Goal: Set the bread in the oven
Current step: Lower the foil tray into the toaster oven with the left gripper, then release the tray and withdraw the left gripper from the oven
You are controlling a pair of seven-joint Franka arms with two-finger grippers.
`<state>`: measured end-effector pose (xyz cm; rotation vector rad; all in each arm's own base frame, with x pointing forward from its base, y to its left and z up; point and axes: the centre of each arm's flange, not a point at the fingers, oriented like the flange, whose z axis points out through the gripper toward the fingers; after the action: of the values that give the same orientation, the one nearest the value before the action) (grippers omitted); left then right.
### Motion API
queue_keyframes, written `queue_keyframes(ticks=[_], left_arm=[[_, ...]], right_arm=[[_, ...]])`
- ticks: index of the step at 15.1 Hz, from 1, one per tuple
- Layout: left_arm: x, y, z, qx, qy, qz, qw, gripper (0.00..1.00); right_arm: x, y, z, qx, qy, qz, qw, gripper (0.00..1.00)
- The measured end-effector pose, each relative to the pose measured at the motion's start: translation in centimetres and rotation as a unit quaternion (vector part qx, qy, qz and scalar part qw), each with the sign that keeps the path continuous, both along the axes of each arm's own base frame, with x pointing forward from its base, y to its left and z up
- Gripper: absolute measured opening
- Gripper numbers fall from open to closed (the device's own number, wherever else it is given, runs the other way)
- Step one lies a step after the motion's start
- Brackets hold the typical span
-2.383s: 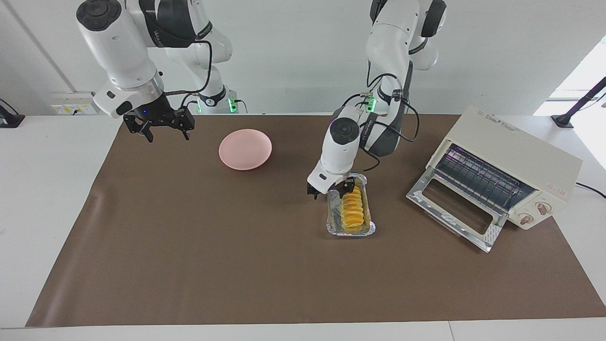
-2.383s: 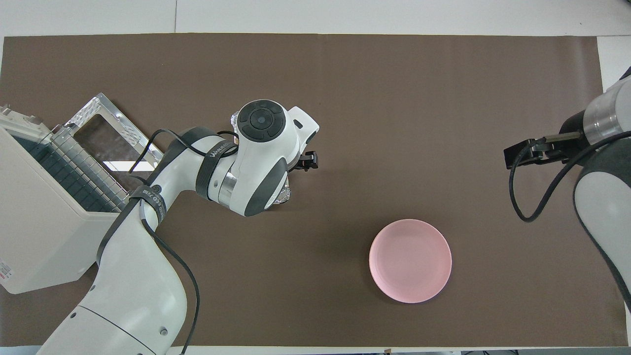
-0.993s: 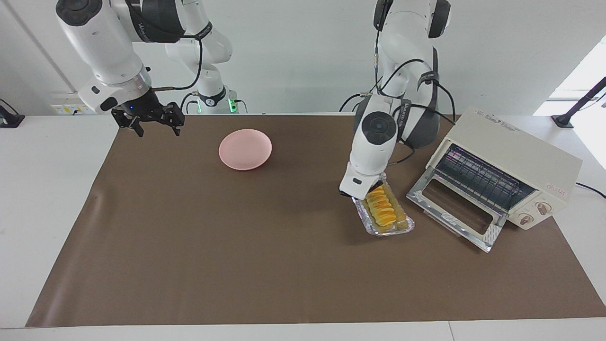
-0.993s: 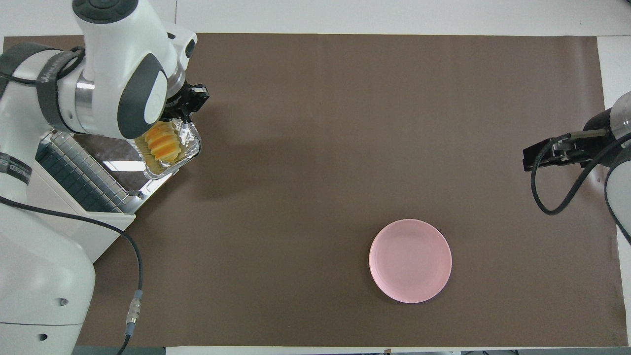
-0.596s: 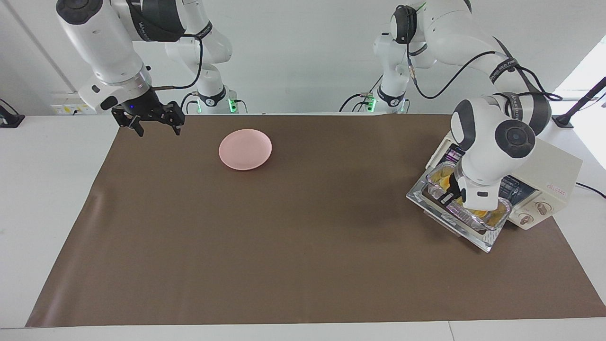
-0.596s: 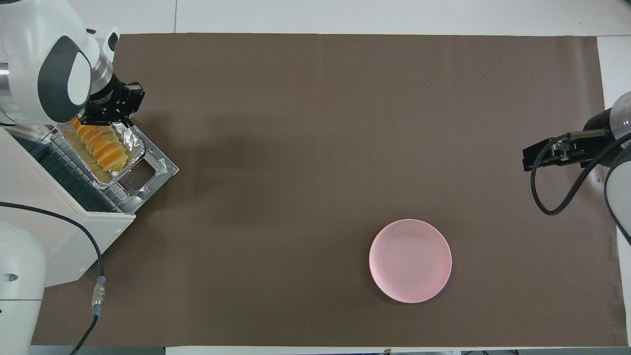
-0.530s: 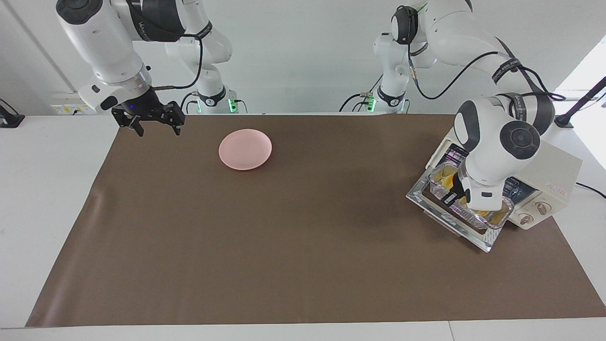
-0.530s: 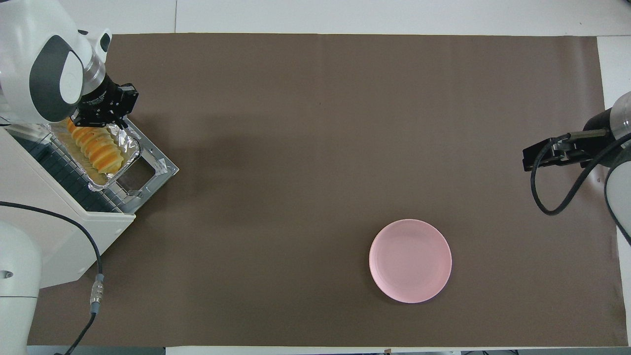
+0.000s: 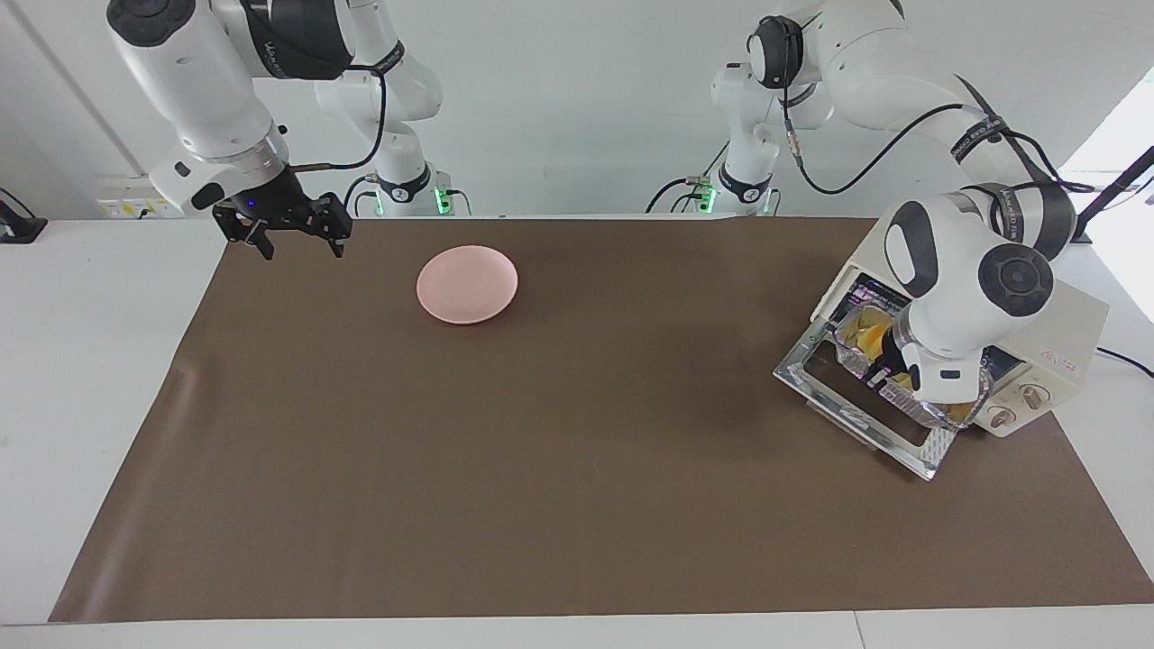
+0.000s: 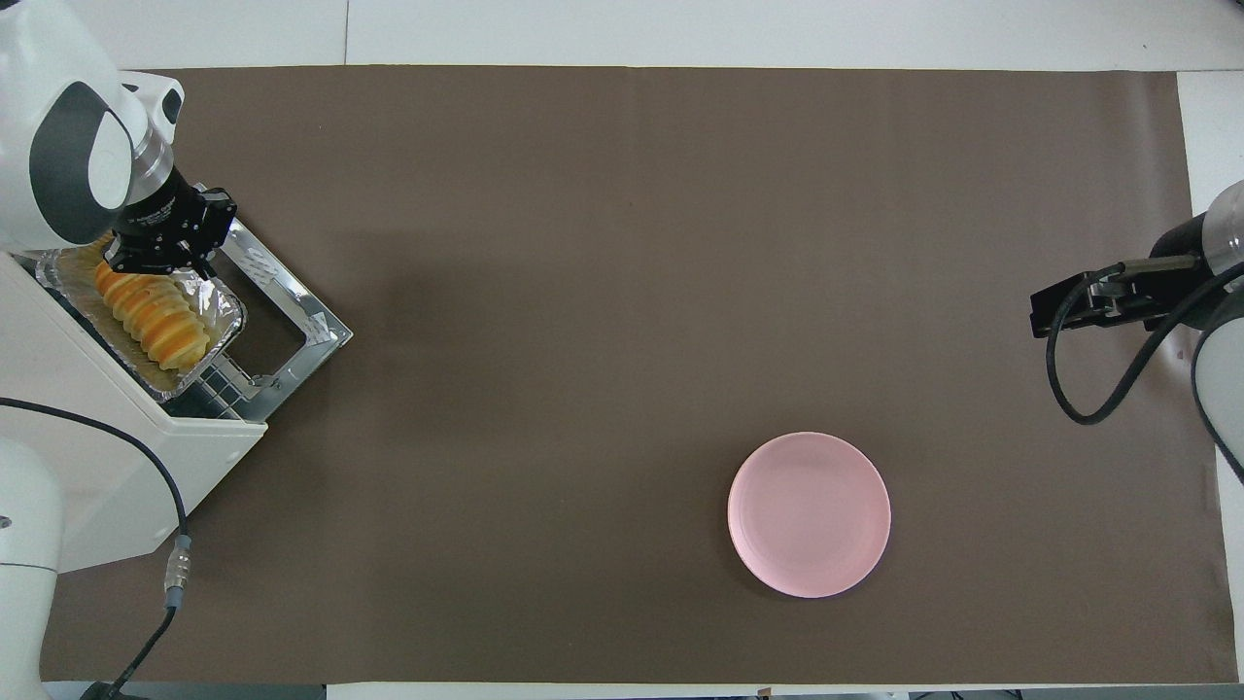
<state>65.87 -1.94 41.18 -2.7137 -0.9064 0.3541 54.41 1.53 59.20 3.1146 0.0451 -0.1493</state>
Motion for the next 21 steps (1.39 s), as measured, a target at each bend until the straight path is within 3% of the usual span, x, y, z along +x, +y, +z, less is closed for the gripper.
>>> queue_keyframes(ticks=[5,12,21], left_arm=[[-1.3,1.8,-0.6,0.003,0.028,0.024,0.999,0.02],[-2.5,2.5,-1.3,0.027,0.048,0.03,0.998,0.02],[-2.8,2.5,-1.8,0.027,0.04,0.025,0.999,0.02]], right_arm=[[0.0,0.0,0.0,0.0,0.0,0.0,1.0,1.0],[0.0,0.0,0.0,0.0,0.0,0.0,1.0,1.0],[0.0,0.0,0.0,0.0,0.0,0.0,1.0,1.0]])
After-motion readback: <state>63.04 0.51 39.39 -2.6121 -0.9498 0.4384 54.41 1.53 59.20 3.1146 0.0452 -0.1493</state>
